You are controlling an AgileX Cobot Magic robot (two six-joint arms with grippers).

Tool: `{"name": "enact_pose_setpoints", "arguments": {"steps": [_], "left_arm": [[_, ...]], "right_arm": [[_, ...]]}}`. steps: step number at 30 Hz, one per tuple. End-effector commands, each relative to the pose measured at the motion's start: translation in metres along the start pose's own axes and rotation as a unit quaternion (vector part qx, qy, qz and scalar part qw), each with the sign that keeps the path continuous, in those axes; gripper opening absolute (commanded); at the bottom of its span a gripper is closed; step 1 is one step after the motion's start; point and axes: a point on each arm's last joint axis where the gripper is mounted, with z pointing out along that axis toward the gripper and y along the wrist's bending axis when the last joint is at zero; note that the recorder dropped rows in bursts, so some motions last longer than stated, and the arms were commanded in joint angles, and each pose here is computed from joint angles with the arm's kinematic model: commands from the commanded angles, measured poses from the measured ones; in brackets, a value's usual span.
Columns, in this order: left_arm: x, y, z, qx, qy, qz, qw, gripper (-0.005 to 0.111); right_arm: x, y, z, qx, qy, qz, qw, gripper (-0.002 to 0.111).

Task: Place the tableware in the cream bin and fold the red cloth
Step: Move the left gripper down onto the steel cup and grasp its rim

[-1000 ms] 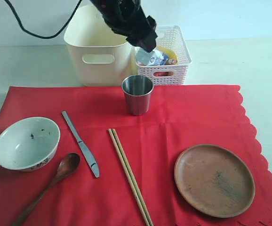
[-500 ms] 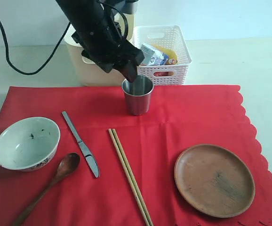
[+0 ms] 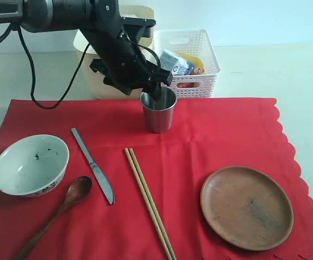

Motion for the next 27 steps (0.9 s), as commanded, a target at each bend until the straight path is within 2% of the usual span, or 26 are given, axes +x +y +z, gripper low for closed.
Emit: {"name": "enact_pose_setpoints", "arguments": {"steps": [1, 6, 14, 20, 22, 27], "left_arm": [[-0.005, 0.002, -0.002, -0.008, -0.025, -0.008, 1.000, 0.066], [-0.005, 0.003, 0.002, -0.009, -0.025, -0.006, 1.000, 0.066], [0.006, 0.007, 0.025, -0.015, 0.022, -0.007, 1.000, 0.066], [0.009, 0.008, 0.032, -0.016, 0.030, -0.007, 0.999, 0.064], [0.009, 0.008, 0.032, -0.016, 0.031, -0.005, 0.999, 0.052], [0.011, 0.008, 0.032, -0.016, 0.045, 0.007, 0.999, 0.006]], "right_arm": [[0.001, -0.001, -0.001, 0.004, -0.004, -0.005, 1.000, 0.000], [0.001, -0.001, -0.001, 0.004, -0.004, -0.005, 1.000, 0.000], [0.001, -0.001, -0.001, 0.004, -0.004, -0.005, 1.000, 0.000], [0.001, -0.001, -0.001, 0.005, -0.004, -0.007, 1.000, 0.000], [0.001, -0.001, -0.001, 0.005, -0.004, -0.007, 1.000, 0.000], [0.001, -0.001, -0.001, 0.005, -0.004, -0.007, 1.000, 0.000]]}}
